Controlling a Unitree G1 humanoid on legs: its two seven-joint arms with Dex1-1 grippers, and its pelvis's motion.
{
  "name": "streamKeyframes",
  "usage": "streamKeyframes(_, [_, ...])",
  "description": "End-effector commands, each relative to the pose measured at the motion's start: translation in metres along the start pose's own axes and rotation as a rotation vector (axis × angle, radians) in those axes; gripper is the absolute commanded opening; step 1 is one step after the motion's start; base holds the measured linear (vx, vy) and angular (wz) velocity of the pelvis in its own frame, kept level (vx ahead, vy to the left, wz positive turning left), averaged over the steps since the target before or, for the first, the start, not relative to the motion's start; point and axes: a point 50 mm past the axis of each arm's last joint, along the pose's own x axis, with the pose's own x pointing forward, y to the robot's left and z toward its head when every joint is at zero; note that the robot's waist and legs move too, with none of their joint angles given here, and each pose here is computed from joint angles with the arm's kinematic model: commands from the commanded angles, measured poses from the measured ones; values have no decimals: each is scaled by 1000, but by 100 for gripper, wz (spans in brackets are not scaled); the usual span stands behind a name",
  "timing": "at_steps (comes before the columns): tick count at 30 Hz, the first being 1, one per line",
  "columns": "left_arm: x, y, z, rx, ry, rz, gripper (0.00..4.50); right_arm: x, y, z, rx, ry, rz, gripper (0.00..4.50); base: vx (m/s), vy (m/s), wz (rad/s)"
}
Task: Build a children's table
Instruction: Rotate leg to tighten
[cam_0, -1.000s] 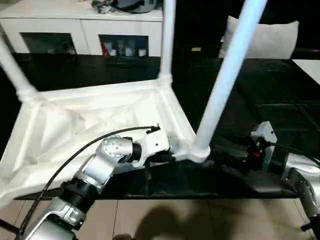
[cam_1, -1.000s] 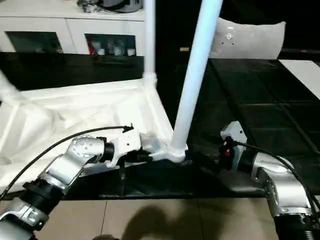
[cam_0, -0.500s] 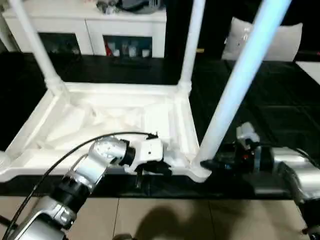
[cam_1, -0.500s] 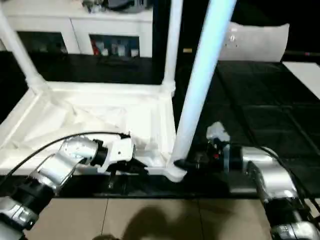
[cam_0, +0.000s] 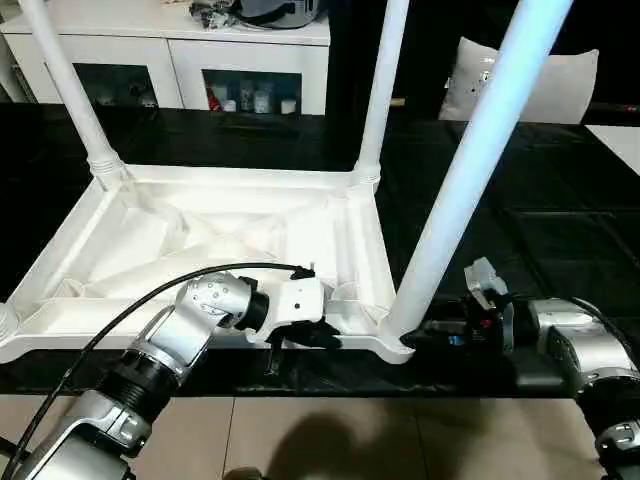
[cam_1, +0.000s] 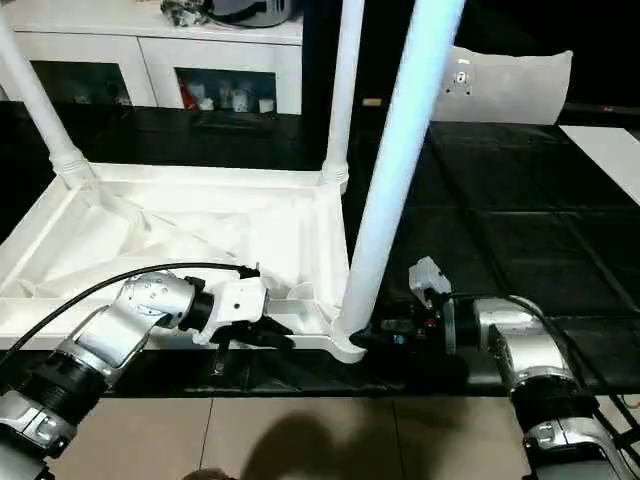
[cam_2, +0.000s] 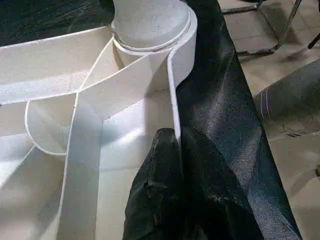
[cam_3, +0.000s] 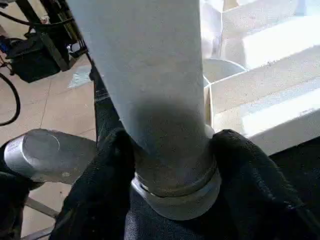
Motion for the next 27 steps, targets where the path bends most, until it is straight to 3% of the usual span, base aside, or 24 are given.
streamKeyframes(1, [6,-3,5,33,-4,-45,0,-4,-1,1,12,-10,-30,216,0,0,0])
streamKeyframes(4, [8,0,7,-25,-56,46,0,-6,9,15,0,-100,-44,197,0,0,0])
streamKeyframes(7, [9,0,7,-43,-65,66,0,-6,12,15,-11,-93,-56,182,0,0,0])
streamKeyframes(9, [11,2,9,-80,-87,119,0,-10,13,14,-56,-69,-173,182,0,0,0])
streamKeyframes(11, [12,4,9,-110,-88,180,0,-16,10,15,-59,-107,-290,182,0,0,0])
streamKeyframes(12, [13,6,9,-123,-88,206,0,-18,10,16,-52,-131,-323,208,0,0,0])
streamKeyframes(16, [13,10,9,-168,-81,293,0,-24,17,26,-51,-200,-378,228,0,0,0])
streamKeyframes(20, [15,9,13,-162,-113,290,0,-5,32,30,-51,-224,-356,271,0,0,0])
streamKeyframes(27, [17,7,16,-97,-106,253,0,20,31,48,-88,-213,-459,335,0,0,0])
